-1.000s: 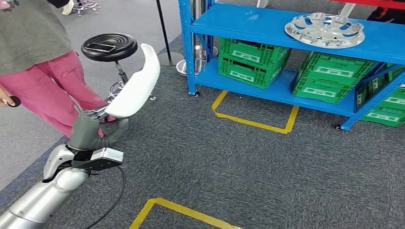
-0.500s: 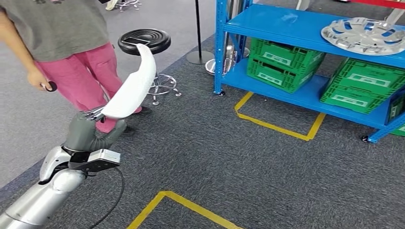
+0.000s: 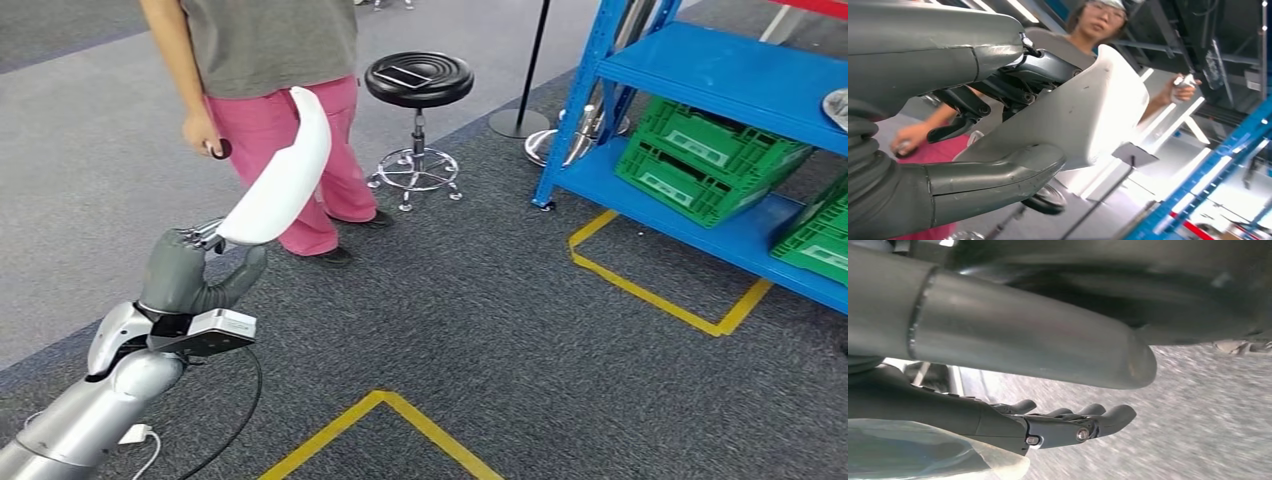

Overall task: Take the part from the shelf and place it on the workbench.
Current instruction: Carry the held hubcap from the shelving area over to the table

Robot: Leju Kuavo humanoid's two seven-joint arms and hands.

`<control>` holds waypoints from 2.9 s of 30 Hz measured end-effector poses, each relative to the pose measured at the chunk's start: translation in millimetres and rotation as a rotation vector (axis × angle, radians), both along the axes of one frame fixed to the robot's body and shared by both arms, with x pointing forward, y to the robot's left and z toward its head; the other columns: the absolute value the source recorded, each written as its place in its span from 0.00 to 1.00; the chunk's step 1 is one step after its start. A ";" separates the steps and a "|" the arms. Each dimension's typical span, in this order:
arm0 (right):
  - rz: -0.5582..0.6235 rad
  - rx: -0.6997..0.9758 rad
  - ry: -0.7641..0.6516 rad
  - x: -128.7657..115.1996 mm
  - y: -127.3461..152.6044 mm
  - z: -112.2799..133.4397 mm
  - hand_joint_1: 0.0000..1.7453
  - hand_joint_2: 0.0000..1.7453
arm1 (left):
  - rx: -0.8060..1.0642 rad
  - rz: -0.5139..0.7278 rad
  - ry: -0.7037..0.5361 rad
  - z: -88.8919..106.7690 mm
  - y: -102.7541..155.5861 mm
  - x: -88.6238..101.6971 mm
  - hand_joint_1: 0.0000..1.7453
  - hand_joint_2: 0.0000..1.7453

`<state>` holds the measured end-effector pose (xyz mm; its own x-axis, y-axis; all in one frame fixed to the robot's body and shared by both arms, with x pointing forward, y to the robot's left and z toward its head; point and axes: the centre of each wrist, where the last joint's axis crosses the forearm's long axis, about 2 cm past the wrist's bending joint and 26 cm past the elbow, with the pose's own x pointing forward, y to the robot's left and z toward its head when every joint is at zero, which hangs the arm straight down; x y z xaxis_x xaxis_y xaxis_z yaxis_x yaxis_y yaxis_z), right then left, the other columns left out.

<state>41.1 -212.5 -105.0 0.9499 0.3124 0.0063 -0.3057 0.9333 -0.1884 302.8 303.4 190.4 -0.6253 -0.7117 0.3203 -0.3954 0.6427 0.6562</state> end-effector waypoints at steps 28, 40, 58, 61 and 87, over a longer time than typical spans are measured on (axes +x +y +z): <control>-0.025 0.001 0.006 -6.0 -6.6 -1.6 0.00 0.00 | 0.007 -0.030 -0.019 4.4 -23.7 2.6 1.00 1.00; -0.030 -0.005 0.011 -8.9 -8.6 -2.1 0.00 0.00 | 0.004 -0.049 -0.032 9.7 -30.4 6.4 1.00 1.00; -0.041 -0.013 0.026 -6.7 -8.1 -1.8 0.00 0.00 | -0.001 -0.064 -0.015 8.5 -30.9 8.4 1.00 1.00; -0.035 -0.014 0.026 -6.0 -8.1 -1.8 0.00 0.00 | -0.001 -0.062 -0.015 8.0 -29.4 8.6 1.00 1.00; -0.032 -0.012 0.026 -2.2 -5.8 -1.1 0.00 0.00 | 0.021 -0.056 -0.017 6.7 -23.0 12.0 1.00 1.00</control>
<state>38.8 -218.2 -106.1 0.9591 0.2821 -0.0220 -0.2810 0.9403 -0.1920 314.8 280.4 197.1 -0.6698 -0.6816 0.2946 -0.3706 0.6507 0.6628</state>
